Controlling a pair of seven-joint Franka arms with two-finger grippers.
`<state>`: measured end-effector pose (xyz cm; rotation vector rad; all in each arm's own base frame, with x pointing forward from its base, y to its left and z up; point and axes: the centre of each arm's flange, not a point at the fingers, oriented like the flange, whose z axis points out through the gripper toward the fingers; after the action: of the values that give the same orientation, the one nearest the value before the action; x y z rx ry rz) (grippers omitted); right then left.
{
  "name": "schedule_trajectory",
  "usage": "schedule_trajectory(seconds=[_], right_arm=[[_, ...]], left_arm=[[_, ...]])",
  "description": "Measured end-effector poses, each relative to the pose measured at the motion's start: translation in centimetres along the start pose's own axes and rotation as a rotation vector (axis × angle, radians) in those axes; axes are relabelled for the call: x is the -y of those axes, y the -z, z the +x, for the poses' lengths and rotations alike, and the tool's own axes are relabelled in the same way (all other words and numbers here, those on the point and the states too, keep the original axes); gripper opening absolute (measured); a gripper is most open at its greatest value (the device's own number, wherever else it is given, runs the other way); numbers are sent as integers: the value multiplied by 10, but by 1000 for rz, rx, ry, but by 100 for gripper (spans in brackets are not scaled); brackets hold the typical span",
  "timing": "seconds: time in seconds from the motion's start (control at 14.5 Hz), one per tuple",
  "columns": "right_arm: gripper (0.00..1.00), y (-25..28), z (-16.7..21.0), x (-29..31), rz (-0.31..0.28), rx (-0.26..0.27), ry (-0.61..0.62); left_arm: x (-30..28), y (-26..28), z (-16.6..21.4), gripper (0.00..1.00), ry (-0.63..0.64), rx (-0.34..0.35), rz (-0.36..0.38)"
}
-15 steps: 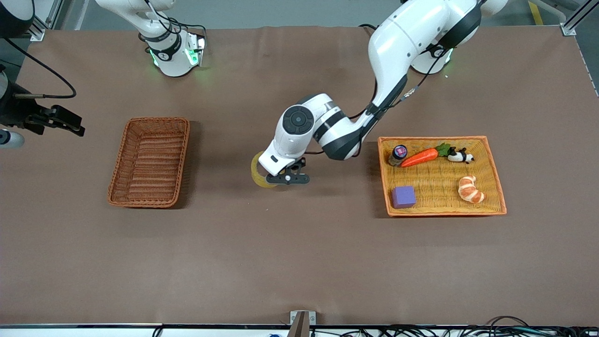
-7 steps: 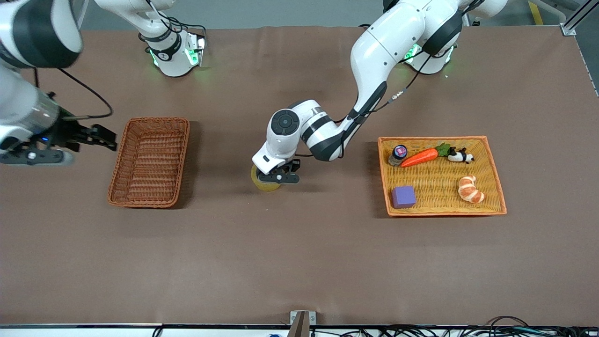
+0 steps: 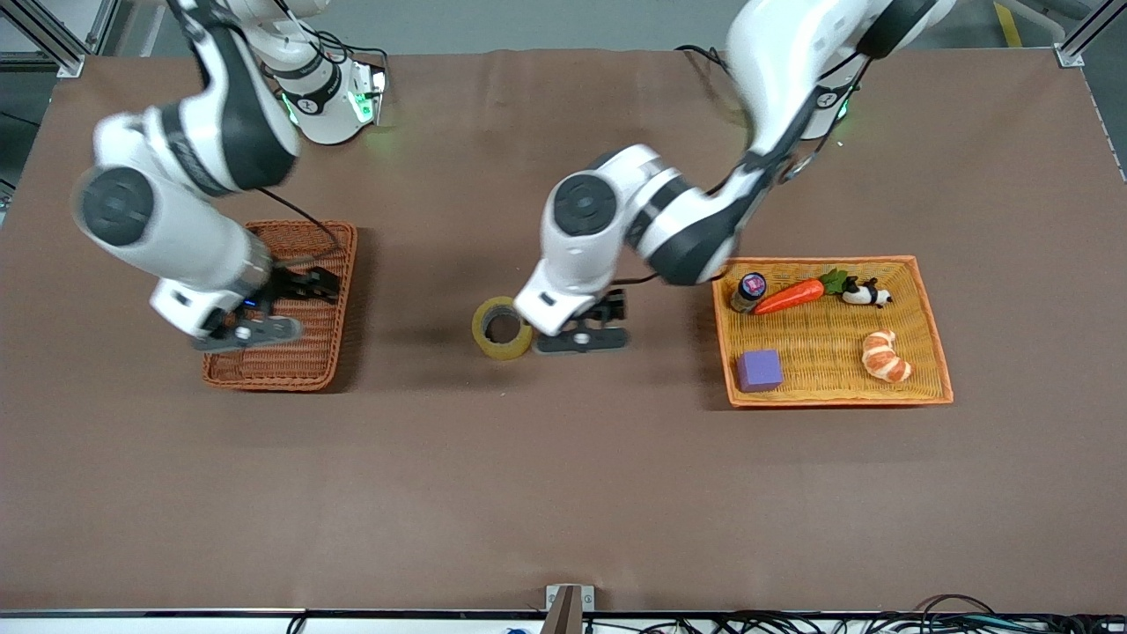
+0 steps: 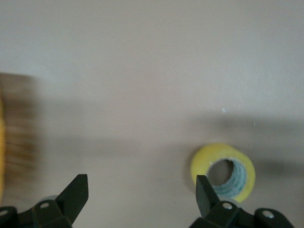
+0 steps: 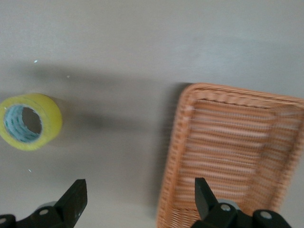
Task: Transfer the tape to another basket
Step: 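Set the tape down while the right gripper reaches toward it, then grasp the tape with the right gripper while the left gripper withdraws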
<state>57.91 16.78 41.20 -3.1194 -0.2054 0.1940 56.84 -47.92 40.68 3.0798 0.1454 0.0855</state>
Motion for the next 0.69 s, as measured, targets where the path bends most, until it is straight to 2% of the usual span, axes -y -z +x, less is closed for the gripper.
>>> schedule_trajectory(seconds=[0.14,0.41,0.55,0.69], right_arm=[[100,-34,7,39,12,6,-46],[100,-104,8,110,36,21,-139],[100,-129,10,130,54,8,-180],[100,-158,9,154,73,-3,-208]], left_arm=[[47,40,25,100,5,-30,0],[141,101,53,100,0,-46,-35],[190,131,62,100,-14,-50,-57],[238,157,65,100,-51,-46,-42]])
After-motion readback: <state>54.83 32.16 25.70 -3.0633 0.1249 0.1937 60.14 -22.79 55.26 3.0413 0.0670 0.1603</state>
